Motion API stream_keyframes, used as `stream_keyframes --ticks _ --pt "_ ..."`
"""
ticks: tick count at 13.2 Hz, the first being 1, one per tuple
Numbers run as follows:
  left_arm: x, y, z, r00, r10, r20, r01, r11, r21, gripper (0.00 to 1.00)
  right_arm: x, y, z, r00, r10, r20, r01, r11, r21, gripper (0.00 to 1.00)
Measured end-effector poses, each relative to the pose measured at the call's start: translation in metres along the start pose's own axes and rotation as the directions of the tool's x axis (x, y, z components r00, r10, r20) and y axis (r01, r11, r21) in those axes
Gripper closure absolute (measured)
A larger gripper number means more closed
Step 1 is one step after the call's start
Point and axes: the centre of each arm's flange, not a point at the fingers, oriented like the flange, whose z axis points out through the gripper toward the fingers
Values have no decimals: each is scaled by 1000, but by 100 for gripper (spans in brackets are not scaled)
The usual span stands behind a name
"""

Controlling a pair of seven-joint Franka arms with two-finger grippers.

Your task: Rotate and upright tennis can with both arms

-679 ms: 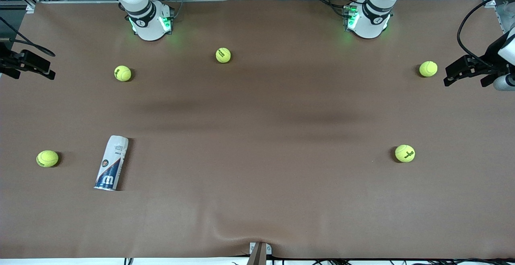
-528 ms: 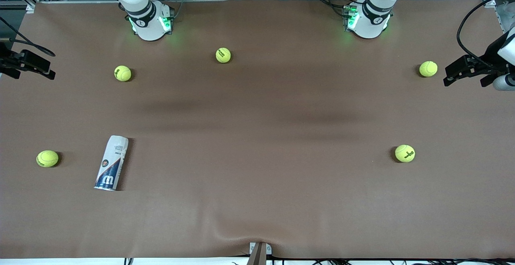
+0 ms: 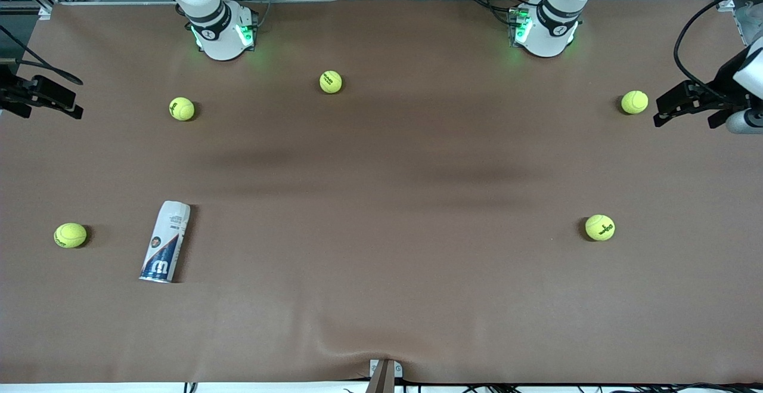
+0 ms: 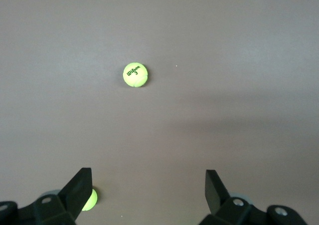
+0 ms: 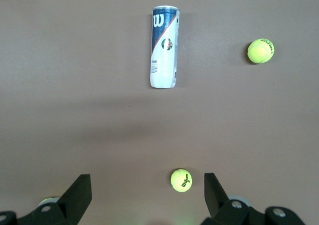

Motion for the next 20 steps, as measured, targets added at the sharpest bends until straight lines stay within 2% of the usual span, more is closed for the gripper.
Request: stream_keyframes --ticks 3,8,14,17,20 --pt "-1 6 -1 1000 10 6 -10 1000 0 0 22 5 35 999 7 34 -7 1000 1 0" --pt "-2 1 -7 1000 0 4 0 1000 0 0 88 13 141 997 18 74 -17 1000 -3 0" --pt "-2 0 -7 1000 -1 8 1 1000 0 0 150 20 274 1000 22 20 -22 1000 -12 0" --pt "-2 -2 -6 1000 -5 10 5 1000 0 0 168 22 344 1000 23 -2 -23 1000 -16 0" --pt "-2 -3 -6 1000 -6 10 6 1000 0 0 173 23 381 1000 23 -11 -23 1000 -18 0"
